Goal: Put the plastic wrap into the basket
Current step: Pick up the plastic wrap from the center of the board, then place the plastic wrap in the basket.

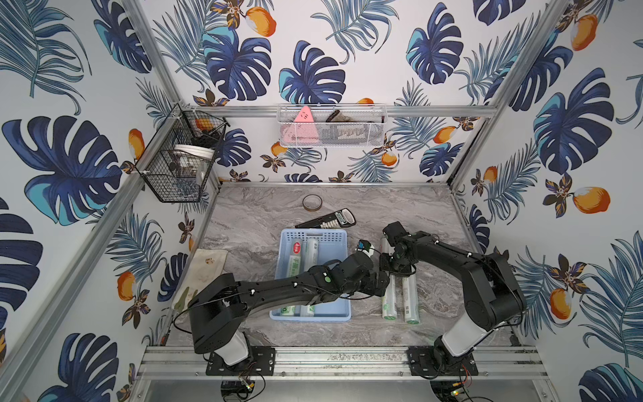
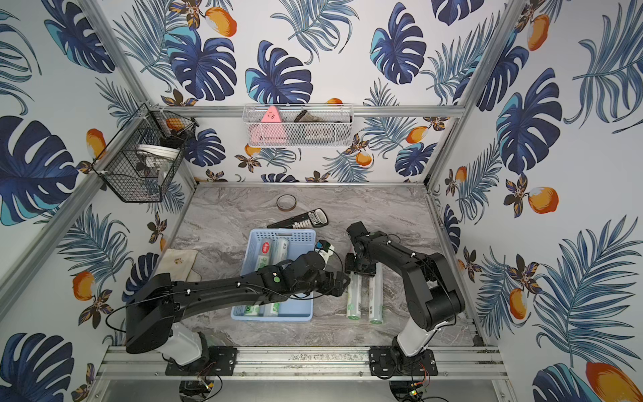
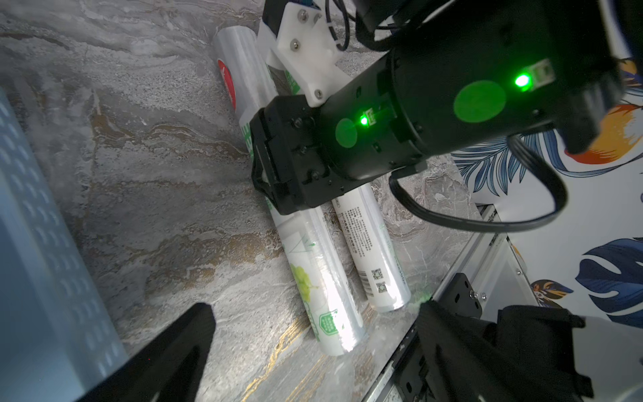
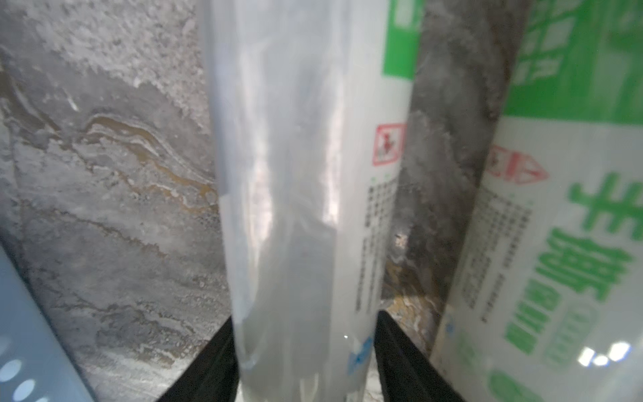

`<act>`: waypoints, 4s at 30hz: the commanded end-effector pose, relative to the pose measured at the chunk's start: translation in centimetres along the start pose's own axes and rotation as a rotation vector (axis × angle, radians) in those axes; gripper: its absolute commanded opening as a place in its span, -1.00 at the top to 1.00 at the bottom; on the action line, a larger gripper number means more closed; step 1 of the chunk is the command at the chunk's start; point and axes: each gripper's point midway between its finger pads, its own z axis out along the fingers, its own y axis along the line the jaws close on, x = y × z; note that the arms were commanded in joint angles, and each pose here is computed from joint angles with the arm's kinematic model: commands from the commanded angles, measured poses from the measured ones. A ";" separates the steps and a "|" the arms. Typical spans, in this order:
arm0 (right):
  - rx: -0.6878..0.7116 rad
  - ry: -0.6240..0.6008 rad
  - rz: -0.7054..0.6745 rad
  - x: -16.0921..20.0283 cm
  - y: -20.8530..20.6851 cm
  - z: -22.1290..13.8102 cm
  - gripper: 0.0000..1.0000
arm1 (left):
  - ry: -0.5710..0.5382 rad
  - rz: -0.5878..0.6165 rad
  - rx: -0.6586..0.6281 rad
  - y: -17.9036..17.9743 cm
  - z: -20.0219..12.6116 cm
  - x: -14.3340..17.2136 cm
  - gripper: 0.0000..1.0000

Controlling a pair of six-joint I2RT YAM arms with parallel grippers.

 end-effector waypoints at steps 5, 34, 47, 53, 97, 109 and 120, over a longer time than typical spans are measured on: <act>0.004 0.015 -0.015 0.1 0.4 0.8 -0.19 | -0.027 0.003 -0.007 0.1 -0.8 -0.6 -0.98; -0.242 -0.186 -0.079 -0.5 8.8 -11.8 0.20 | -0.234 0.045 -0.232 5.4 -8.2 -3.8 -0.98; -0.420 -0.199 -0.128 -0.1 17.5 -13.9 0.19 | -0.329 -0.042 -0.348 11.2 -13.2 -4.5 -0.98; -0.466 -0.170 -0.113 -0.1 20.6 -12.4 0.19 | -0.329 -0.101 -0.366 13.8 -14.5 -4.4 -0.98; -0.368 0.055 -0.094 2.8 24.4 -0.3 0.12 | -0.307 -0.166 -0.349 15.4 -14.8 -3.7 -0.98; -0.370 0.088 -0.084 3.1 24.9 1.4 0.02 | -0.304 -0.167 -0.353 15.4 -14.8 -3.6 -0.98; -0.401 0.090 -0.097 3.2 25.5 1.1 -0.01 | -0.301 -0.167 -0.349 15.3 -14.7 -3.6 -0.98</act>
